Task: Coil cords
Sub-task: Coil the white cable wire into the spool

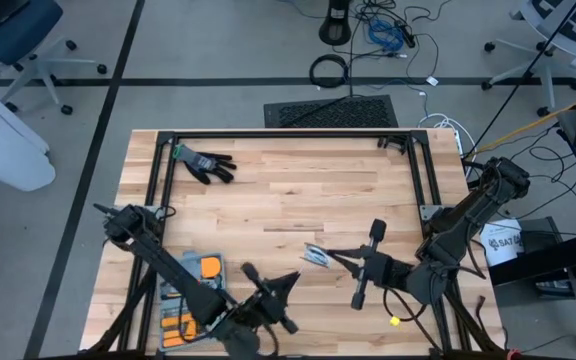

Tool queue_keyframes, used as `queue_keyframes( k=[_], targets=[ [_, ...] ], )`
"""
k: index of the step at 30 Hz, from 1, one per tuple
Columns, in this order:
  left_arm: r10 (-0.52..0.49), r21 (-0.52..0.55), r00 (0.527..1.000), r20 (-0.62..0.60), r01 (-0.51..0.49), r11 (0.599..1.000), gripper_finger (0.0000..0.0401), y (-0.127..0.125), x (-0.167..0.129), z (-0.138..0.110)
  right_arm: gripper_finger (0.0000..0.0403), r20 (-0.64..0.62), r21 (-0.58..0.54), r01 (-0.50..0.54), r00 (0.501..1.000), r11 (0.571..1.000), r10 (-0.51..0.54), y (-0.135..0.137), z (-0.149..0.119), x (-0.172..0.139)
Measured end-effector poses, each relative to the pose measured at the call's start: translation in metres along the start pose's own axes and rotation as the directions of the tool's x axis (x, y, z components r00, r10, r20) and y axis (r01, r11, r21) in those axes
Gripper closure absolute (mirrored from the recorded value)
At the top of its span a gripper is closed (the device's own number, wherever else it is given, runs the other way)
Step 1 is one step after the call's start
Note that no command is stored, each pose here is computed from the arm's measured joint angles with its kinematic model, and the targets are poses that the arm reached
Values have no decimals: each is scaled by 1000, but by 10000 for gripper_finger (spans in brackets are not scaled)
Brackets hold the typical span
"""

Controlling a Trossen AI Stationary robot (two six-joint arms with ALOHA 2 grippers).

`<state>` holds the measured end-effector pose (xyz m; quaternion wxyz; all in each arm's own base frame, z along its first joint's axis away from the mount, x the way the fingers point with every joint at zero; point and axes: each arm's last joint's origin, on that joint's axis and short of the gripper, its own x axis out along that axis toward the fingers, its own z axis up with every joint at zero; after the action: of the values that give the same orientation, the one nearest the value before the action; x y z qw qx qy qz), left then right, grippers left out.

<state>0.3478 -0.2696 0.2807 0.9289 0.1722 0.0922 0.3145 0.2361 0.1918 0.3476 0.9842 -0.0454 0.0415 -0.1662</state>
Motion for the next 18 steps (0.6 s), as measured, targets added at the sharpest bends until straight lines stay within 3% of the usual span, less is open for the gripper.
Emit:
queue_keyframes(
  k=[11,18],
  targets=[
    [-49,-77,999,-7,48,996,401,11,47,3,403,-13,22,76,997,997,-76,-4,-5,14],
    [-101,-83,991,83,108,991,401,12,47,19,403,-39,-29,134,990,991,-135,3,-20,29]
  ],
)
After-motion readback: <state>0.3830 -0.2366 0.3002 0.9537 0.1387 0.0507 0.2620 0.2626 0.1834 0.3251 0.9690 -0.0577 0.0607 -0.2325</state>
